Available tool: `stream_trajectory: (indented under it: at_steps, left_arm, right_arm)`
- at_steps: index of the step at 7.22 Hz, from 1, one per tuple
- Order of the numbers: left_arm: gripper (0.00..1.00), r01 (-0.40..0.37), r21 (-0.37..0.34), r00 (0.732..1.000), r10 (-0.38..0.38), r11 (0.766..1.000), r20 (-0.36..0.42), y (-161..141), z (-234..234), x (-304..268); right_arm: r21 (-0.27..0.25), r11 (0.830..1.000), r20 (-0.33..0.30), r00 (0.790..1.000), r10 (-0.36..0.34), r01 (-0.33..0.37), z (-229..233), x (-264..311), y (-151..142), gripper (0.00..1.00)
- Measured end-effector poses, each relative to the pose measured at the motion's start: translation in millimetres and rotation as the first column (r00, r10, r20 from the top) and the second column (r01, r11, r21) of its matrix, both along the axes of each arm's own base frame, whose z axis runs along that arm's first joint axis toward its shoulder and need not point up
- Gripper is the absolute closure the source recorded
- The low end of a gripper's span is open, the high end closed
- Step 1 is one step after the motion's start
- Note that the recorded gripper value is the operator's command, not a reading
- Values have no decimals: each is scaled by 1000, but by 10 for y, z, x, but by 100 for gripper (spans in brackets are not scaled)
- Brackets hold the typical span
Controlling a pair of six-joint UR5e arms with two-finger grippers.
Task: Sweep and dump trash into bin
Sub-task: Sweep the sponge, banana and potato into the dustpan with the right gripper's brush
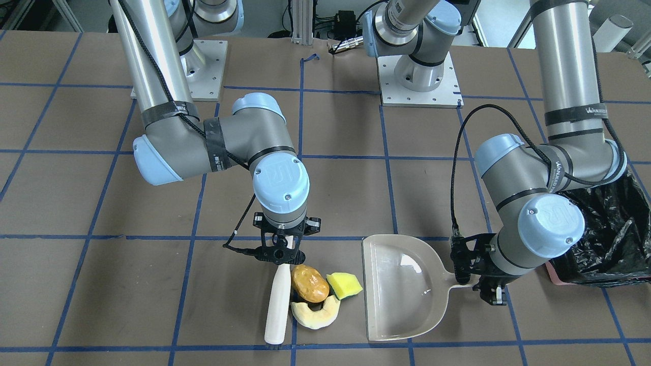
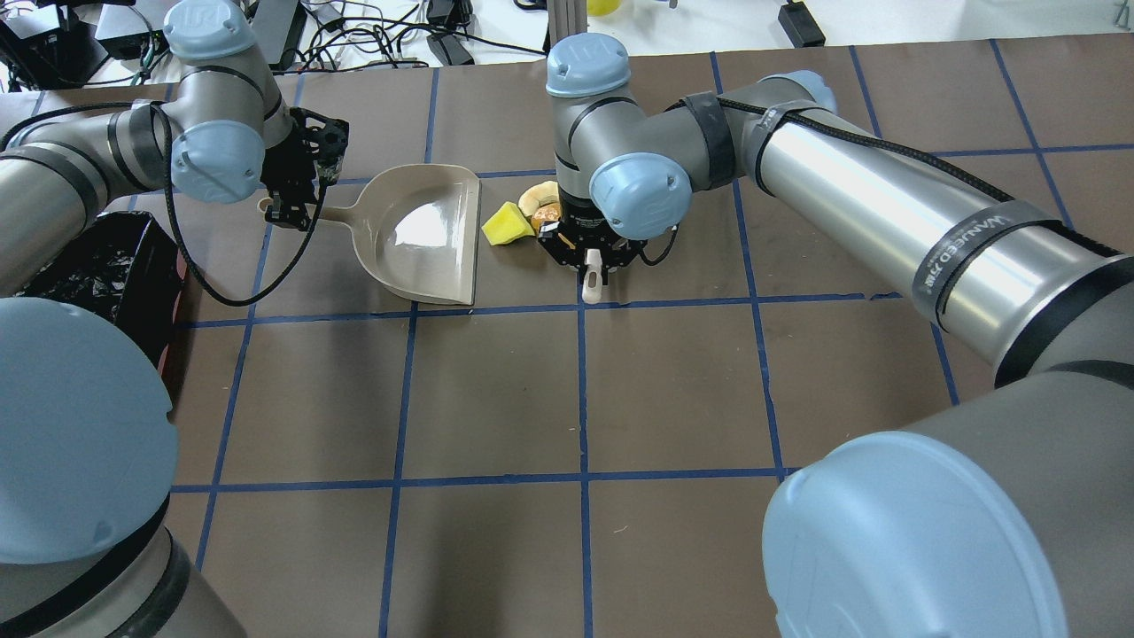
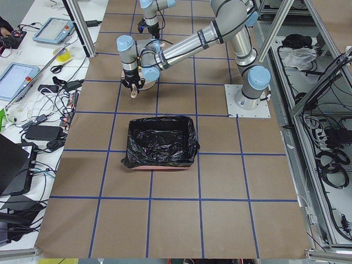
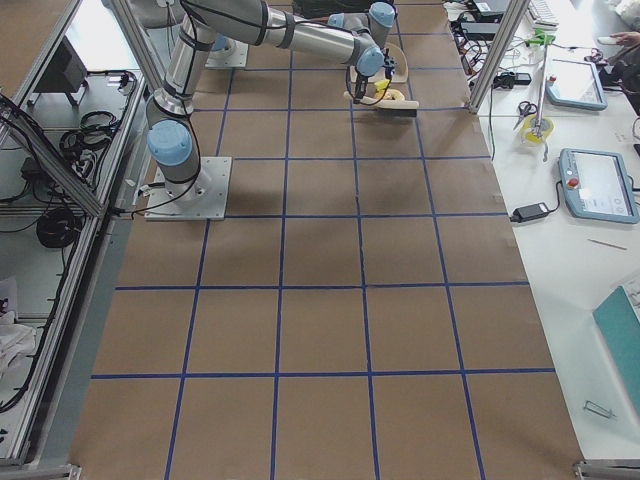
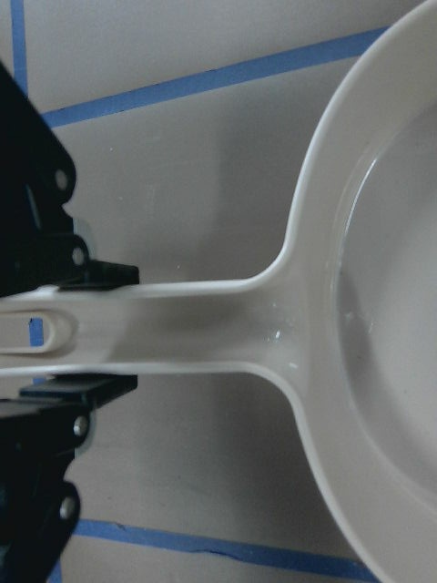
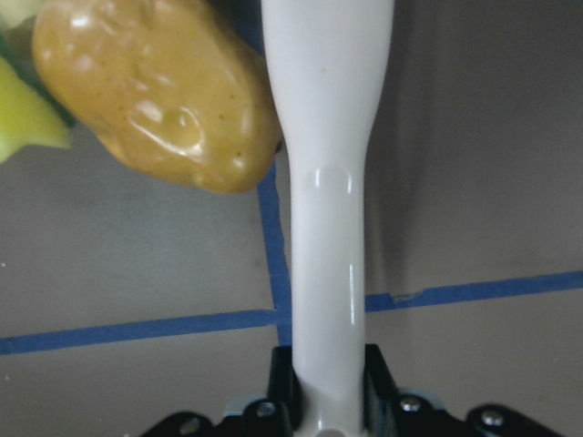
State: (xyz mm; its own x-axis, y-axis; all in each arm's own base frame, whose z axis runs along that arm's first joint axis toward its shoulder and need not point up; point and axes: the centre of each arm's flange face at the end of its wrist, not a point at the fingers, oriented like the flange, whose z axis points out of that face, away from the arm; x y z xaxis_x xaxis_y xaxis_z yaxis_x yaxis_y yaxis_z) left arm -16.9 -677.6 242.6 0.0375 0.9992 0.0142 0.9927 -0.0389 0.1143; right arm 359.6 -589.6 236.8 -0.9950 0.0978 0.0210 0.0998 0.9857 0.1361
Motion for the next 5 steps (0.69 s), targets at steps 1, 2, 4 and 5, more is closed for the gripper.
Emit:
stream_trajectory:
  at_steps: [1, 2, 4, 5]
  left_arm:
    - [100, 0, 0, 1000, 0, 1000, 0, 0, 0, -1]
    - [100, 0, -1, 1000, 0, 1000, 0, 0, 3, -2]
    - [100, -1, -1, 1000, 1, 1000, 0, 1, 9, -2]
    - [100, -1, -2, 1000, 1, 1000, 0, 1, 10, -2]
  right_arm:
    - [-6, 1000, 1, 1000, 2, -2, 11, 106, 23, 100]
    - [-11, 1000, -1, 1000, 0, 0, -4, 262, 69, 100]
    - [-15, 999, 19, 999, -30, 31, -29, 671, 158, 100]
    - [-16, 999, 37, 998, -49, 50, -23, 839, 186, 100]
